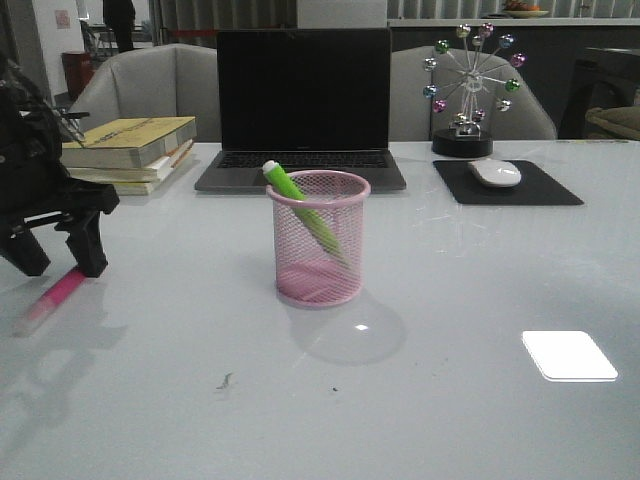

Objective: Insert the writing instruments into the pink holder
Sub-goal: 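Close the left gripper on the pink marker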

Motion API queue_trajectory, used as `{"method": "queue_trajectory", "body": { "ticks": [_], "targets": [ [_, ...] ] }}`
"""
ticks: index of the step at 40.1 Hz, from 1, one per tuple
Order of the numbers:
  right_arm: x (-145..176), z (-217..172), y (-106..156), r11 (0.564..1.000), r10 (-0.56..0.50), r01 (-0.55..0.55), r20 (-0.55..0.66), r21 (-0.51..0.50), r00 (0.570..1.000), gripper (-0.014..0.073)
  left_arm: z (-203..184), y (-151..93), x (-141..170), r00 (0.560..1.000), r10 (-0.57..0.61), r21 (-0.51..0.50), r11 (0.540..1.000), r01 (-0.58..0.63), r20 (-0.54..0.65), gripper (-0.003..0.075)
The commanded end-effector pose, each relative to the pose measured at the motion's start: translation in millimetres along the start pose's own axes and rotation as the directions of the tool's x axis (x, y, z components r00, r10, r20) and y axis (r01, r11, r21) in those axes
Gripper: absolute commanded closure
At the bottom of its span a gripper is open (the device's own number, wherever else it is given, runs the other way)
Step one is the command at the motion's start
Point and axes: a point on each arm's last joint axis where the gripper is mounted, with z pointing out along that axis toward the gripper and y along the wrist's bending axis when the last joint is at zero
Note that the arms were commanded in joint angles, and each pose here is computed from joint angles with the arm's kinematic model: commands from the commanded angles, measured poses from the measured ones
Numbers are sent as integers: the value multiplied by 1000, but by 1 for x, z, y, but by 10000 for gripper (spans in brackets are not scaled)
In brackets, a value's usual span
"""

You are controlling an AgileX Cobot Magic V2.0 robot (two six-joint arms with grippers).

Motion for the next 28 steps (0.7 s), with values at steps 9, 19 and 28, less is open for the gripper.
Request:
{"method": "queue_trajectory", "body": {
  "ticks": [9, 19, 28],
  "targets": [
    [-13, -11, -1, 1000, -4, 3, 98, 7, 995, 200, 9, -4, 5, 995, -7, 26, 1000, 10, -100, 349],
    [-13, -11, -1, 1000, -4, 4, 95, 7, 996, 200, 17, -3, 9, 991, -9, 29, 999, 14, -137, 409],
    [-13, -11, -1, 1000, -4, 4, 94, 7, 996, 200, 16, -3, 10, 989, -9, 31, 999, 14, -151, 470]
  ]
}}
